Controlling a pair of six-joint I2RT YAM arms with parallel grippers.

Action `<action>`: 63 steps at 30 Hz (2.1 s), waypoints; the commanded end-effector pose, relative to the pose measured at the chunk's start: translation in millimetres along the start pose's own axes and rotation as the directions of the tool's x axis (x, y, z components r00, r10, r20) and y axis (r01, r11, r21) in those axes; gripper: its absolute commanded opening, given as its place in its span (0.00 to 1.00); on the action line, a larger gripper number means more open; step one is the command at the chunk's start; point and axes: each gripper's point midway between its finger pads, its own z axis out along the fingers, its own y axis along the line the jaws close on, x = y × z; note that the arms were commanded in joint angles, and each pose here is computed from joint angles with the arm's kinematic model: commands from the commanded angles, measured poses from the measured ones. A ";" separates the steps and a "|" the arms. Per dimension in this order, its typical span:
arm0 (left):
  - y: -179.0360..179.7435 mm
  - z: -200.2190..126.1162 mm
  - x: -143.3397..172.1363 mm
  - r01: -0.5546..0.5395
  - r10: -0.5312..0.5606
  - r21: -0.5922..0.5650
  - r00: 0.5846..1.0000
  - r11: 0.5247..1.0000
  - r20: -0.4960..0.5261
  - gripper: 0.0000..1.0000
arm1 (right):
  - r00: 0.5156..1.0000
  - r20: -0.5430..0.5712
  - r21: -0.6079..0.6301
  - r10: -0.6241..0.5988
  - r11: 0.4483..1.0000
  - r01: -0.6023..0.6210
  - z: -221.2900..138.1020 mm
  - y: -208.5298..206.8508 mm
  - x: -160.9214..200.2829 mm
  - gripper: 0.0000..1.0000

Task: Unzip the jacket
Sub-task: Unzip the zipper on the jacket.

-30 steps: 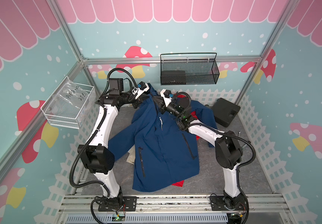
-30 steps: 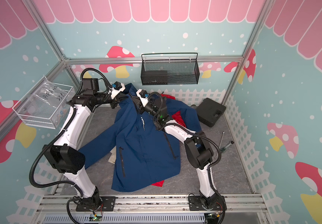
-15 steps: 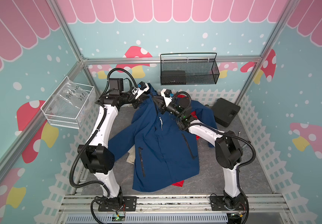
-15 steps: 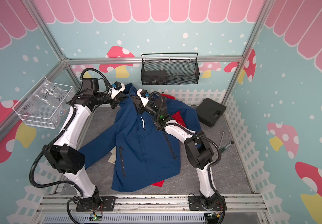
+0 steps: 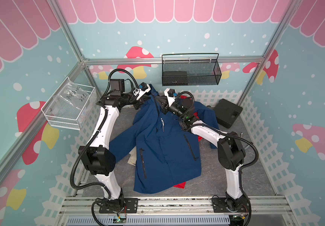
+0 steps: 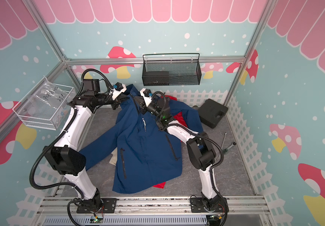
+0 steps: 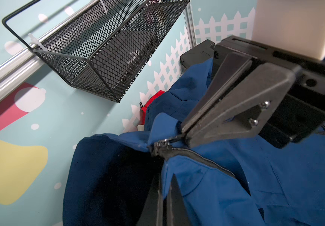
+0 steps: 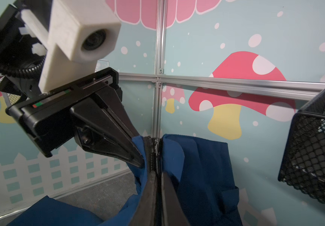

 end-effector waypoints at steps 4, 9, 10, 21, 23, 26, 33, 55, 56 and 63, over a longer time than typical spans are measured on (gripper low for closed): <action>-3.2 -11.4 -20.7 -0.056 0.057 -0.013 0.998 0.998 0.040 0.00 | 0.997 0.065 -0.010 -0.045 0.999 0.046 -2.3 1.1 -30.9 0.01; -4.0 -12.0 -24.0 -0.055 0.055 -0.009 0.997 0.998 0.049 0.00 | 0.995 0.052 -0.003 -0.081 0.997 0.081 -2.2 1.3 -26.3 0.00; -3.6 -12.1 -24.1 -0.053 0.054 -0.011 0.997 0.999 0.048 0.00 | 0.994 0.049 0.009 -0.096 0.995 0.096 -3.1 0.7 -25.9 0.00; 10.3 -14.8 -34.9 0.012 -0.009 -0.042 0.998 0.999 0.061 0.00 | 0.942 -0.067 0.223 -0.329 0.915 0.336 -24.7 -22.0 -16.6 0.00; 10.3 -15.8 -37.2 0.014 -0.011 -0.040 0.998 0.999 0.068 0.00 | 0.921 -0.102 0.245 -0.375 0.888 0.389 -27.1 -24.2 -12.8 0.00; 10.0 -17.1 -41.2 0.019 -0.016 -0.037 0.997 0.999 0.078 0.00 | 0.880 -0.165 0.256 -0.445 0.842 0.474 -26.4 -22.3 -2.5 0.00; 13.6 -19.2 -46.5 0.038 -0.035 -0.039 0.996 0.999 0.077 0.00 | 0.804 -0.266 0.273 -0.531 0.759 0.591 -25.9 -16.9 12.6 0.00; 39.3 -28.0 -56.9 0.145 -0.137 -0.161 0.989 0.976 0.057 0.00 | 0.572 -0.420 0.192 -0.704 0.548 0.814 -39.1 15.6 38.1 0.00; 42.4 -29.1 -57.9 0.155 -0.146 -0.176 0.987 0.972 0.059 0.00 | 0.565 -0.426 0.181 -0.707 0.545 0.819 -39.3 17.5 41.1 0.00; 51.1 -33.3 -66.3 0.202 -0.186 -0.218 0.978 0.955 0.091 0.00 | 0.491 -0.495 0.097 -0.717 0.516 0.851 -42.7 27.0 63.3 0.00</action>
